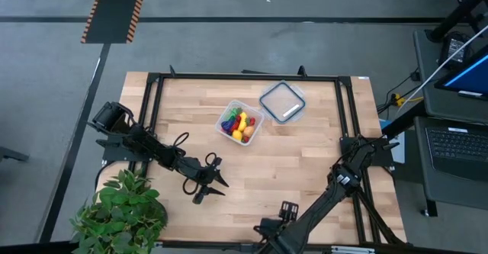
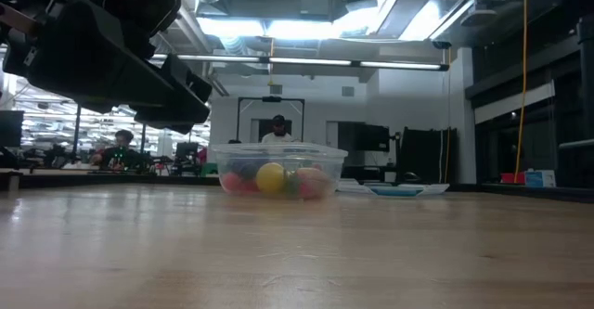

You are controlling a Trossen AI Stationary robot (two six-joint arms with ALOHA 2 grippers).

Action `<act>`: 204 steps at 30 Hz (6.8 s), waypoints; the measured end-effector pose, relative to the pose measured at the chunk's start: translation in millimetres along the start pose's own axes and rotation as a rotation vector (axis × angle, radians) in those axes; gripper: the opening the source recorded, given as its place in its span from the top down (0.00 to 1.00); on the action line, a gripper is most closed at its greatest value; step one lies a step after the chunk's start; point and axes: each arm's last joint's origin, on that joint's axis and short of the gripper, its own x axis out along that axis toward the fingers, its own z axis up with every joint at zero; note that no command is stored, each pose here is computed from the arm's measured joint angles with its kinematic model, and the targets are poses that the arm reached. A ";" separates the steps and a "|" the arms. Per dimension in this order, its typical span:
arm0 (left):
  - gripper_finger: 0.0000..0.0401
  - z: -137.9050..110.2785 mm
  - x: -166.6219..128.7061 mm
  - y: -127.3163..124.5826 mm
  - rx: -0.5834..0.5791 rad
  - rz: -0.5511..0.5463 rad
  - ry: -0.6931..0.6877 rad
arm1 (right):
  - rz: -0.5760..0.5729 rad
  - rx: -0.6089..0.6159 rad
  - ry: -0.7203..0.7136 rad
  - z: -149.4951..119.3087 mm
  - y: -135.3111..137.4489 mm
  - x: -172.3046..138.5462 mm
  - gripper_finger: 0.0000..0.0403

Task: Pick and placing Produce into tupperware
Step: Put the red cherry into the transparent container

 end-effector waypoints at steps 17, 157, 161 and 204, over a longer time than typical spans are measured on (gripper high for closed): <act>0.63 -0.2 0.0 0.2 0.000 0.001 0.002 | 0.030 -0.091 -0.199 -11.4 -24.4 -59.4 0.35; 0.63 2.0 -0.7 22.9 -0.075 0.149 -0.013 | 0.298 0.102 -0.240 -43.8 -95.5 83.0 0.38; 0.63 2.0 -0.7 22.9 -0.075 0.149 -0.012 | 0.291 0.109 -0.242 -43.9 -96.2 83.6 0.45; 0.63 1.9 -0.7 22.9 -0.074 0.149 -0.012 | 0.302 0.106 -0.282 -40.6 -94.9 82.2 0.88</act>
